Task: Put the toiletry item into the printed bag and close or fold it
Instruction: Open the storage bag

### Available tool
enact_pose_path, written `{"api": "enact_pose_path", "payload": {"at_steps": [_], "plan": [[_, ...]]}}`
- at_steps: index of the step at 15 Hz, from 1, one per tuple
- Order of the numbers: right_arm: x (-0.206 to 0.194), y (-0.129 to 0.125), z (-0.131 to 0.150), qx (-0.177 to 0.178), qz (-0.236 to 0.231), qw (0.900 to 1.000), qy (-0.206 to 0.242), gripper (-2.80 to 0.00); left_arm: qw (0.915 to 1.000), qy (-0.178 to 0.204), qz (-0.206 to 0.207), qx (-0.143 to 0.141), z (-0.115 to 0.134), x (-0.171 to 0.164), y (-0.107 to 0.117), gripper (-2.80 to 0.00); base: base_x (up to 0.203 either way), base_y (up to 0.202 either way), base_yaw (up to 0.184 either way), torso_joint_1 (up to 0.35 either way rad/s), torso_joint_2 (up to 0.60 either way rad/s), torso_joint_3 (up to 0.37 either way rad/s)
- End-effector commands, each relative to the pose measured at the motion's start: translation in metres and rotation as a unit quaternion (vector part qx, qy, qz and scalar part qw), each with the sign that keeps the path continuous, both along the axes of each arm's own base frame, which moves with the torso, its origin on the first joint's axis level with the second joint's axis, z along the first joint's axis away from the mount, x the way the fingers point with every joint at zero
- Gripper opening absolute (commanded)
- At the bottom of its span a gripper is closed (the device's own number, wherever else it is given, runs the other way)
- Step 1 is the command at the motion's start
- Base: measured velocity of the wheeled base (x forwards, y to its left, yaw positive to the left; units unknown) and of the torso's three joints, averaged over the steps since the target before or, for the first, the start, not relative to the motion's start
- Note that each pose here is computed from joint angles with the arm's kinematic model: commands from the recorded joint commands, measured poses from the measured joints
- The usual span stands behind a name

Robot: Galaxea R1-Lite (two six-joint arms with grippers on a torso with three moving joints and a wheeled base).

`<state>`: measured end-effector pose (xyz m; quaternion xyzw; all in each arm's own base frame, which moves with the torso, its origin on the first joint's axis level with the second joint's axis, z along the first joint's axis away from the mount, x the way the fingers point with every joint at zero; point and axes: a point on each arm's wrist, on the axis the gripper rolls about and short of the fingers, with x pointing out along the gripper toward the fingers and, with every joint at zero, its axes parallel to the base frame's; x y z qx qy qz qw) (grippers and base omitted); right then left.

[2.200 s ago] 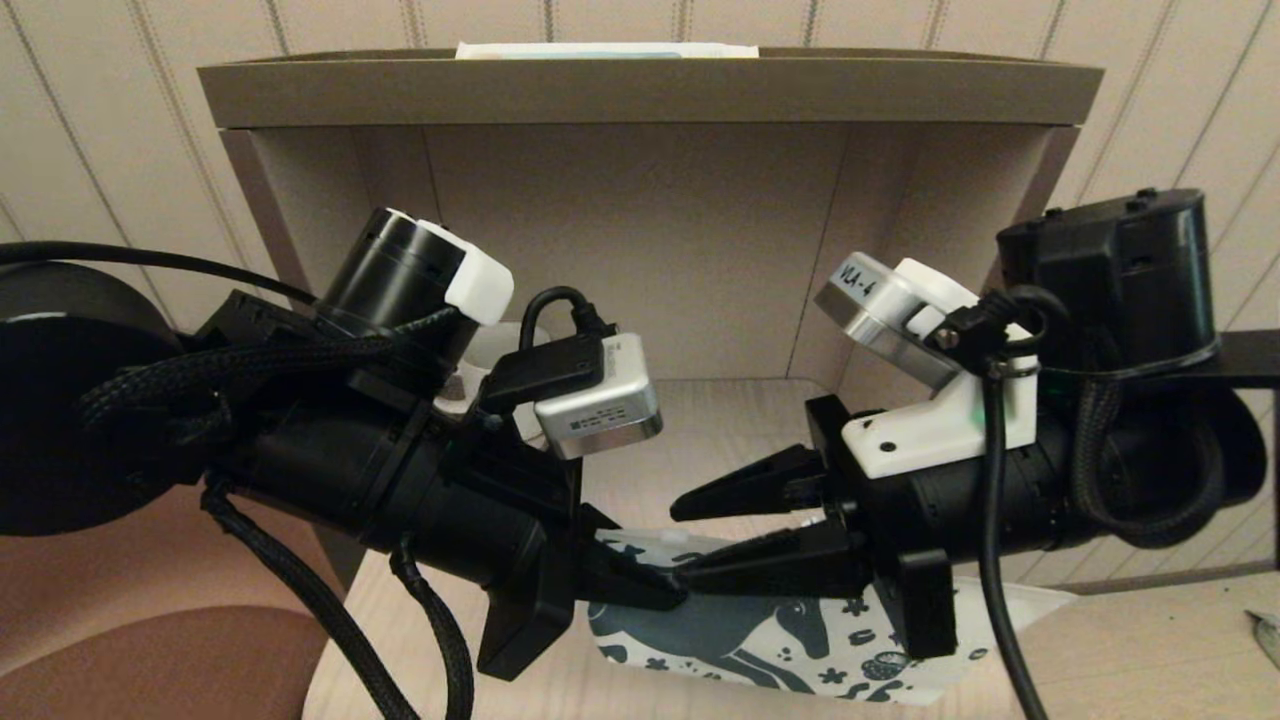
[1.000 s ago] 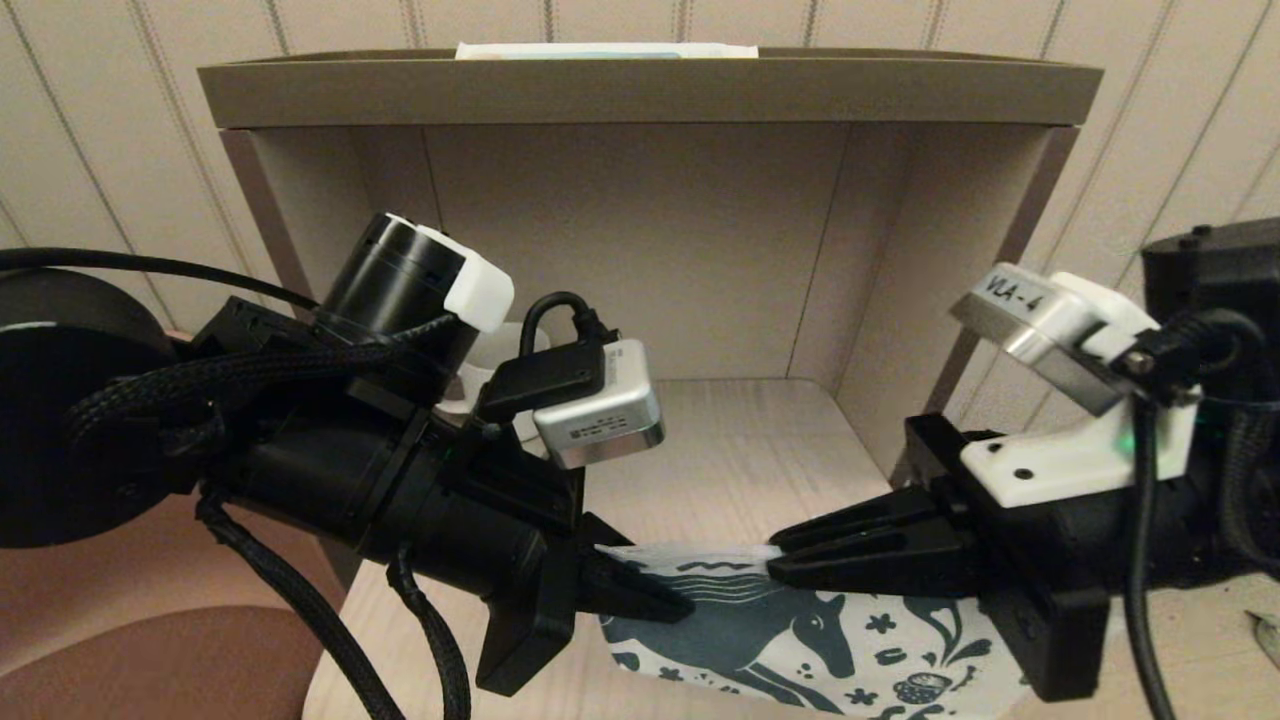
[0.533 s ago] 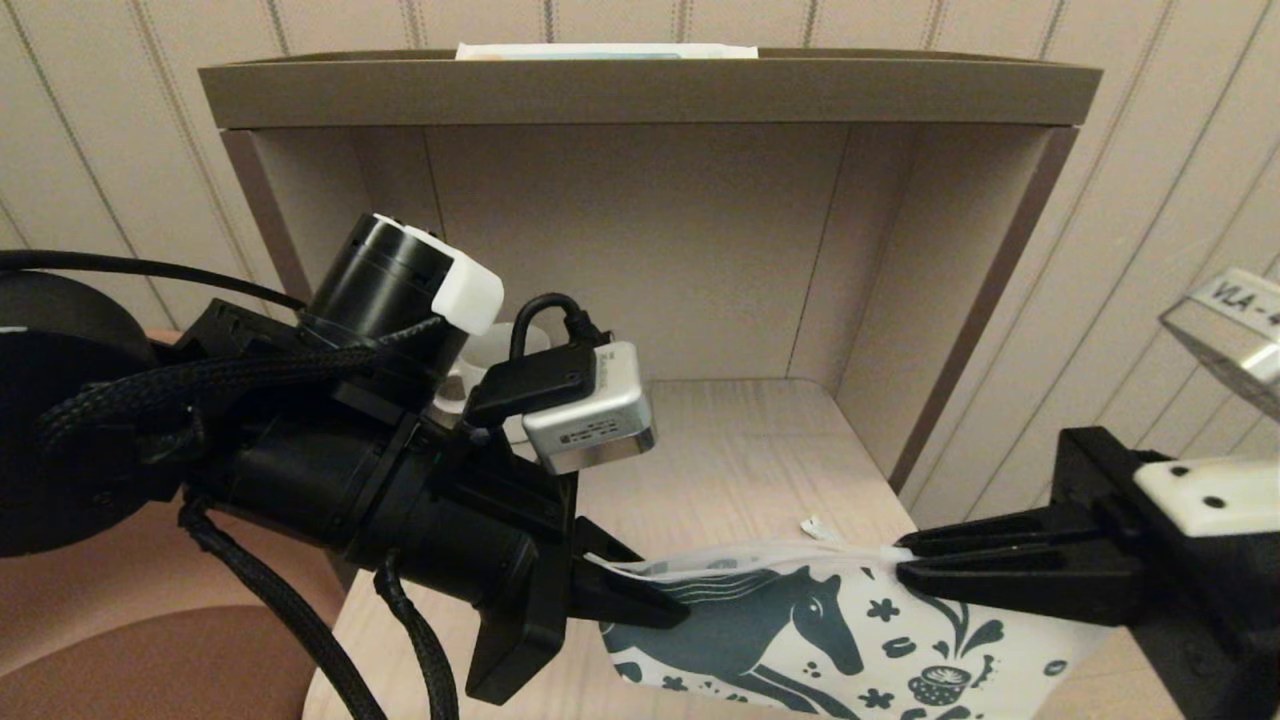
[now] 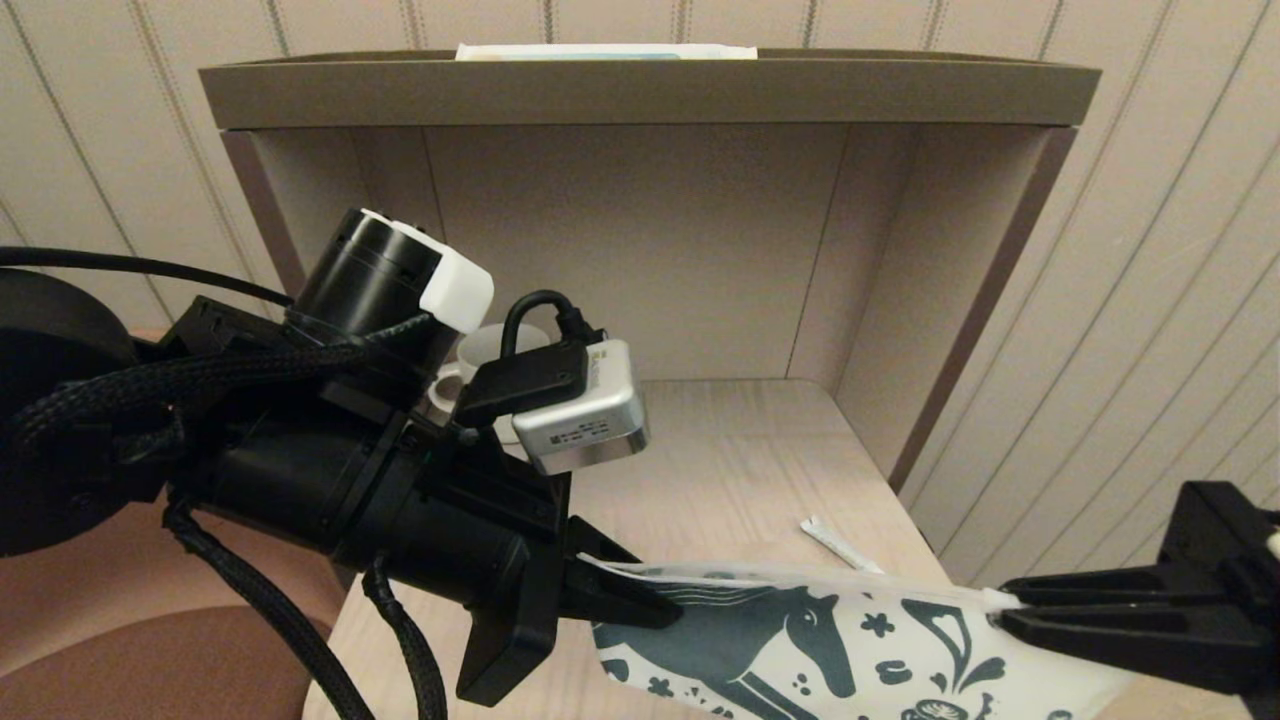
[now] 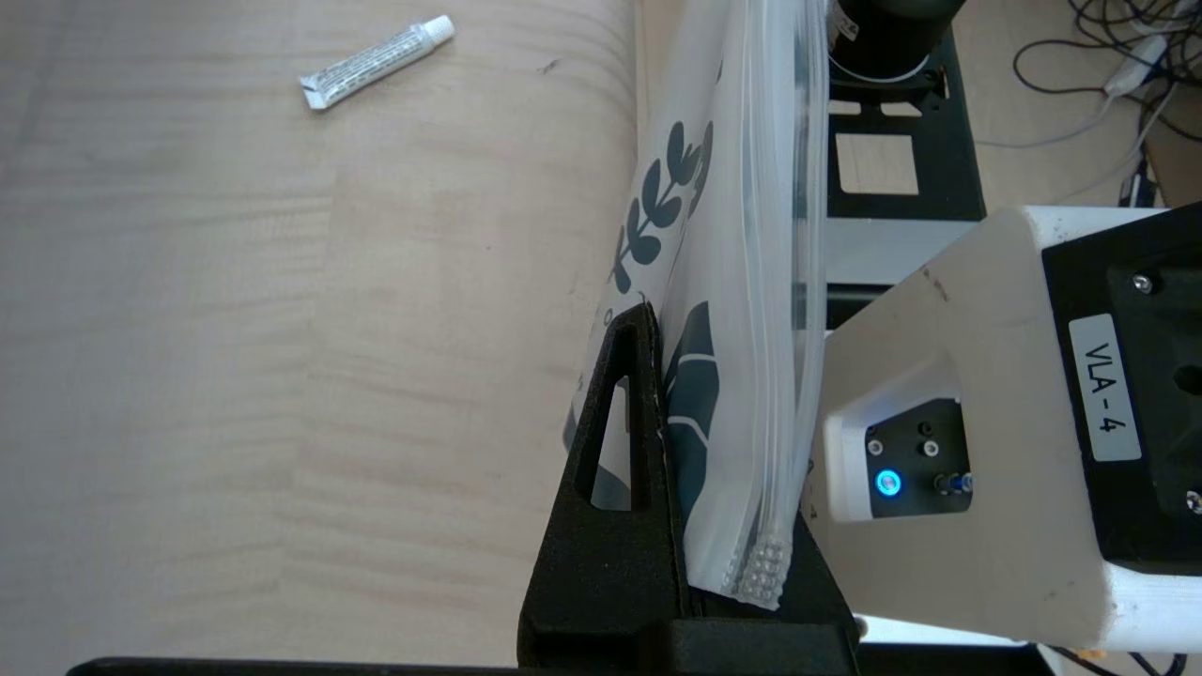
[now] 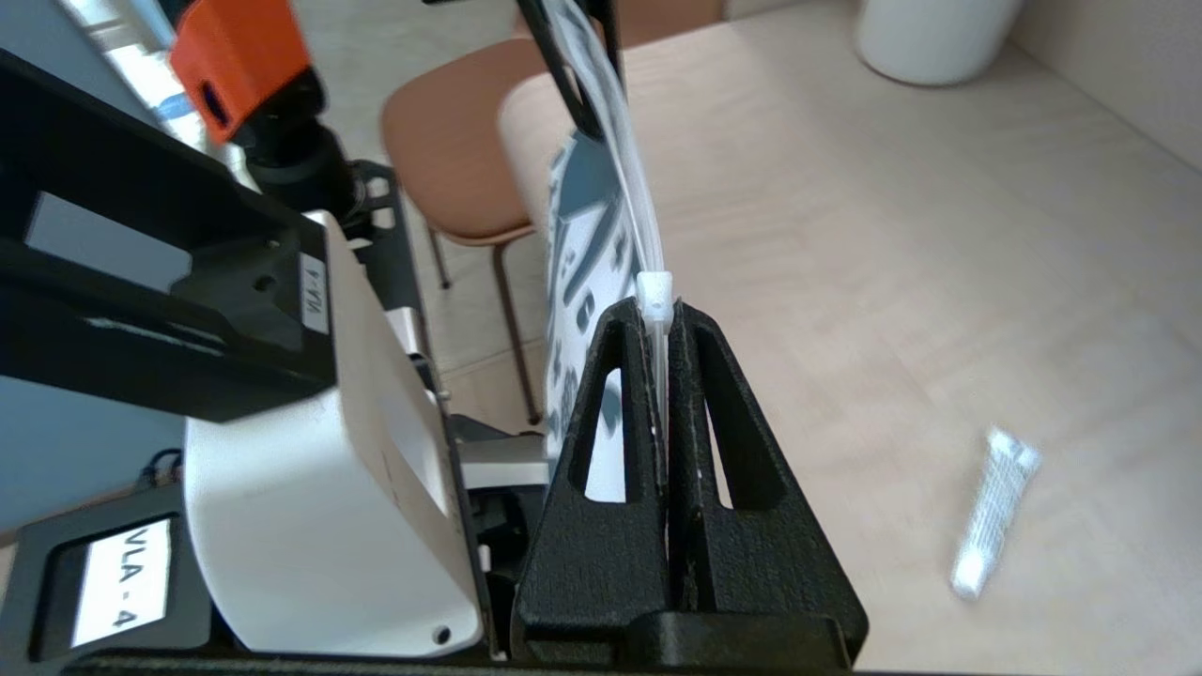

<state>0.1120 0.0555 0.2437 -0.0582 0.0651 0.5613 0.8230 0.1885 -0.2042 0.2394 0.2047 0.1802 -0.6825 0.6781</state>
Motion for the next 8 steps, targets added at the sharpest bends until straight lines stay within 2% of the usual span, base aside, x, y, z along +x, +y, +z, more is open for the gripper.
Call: {"api": "enact_pose_path", "payload": {"at_steps": [1, 8], "plan": [[-0.007, -0.008, -0.003, 0.002, -0.021, 1.000, -0.007, -2.80, 1.0000, 0.002, -0.002, 0.000, -0.001, 0.000, 0.000, -2.80, 0.000, 0.000, 0.000, 0.000, 0.00, 0.000], [-0.018, -0.018, 0.000, 0.010, -0.049, 0.998, -0.027, -2.80, 1.0000, 0.007, 0.002, 0.006, -0.005, 0.002, 0.003, -2.80, 0.000, 0.000, 0.000, 0.000, 0.00, 0.000]]}}
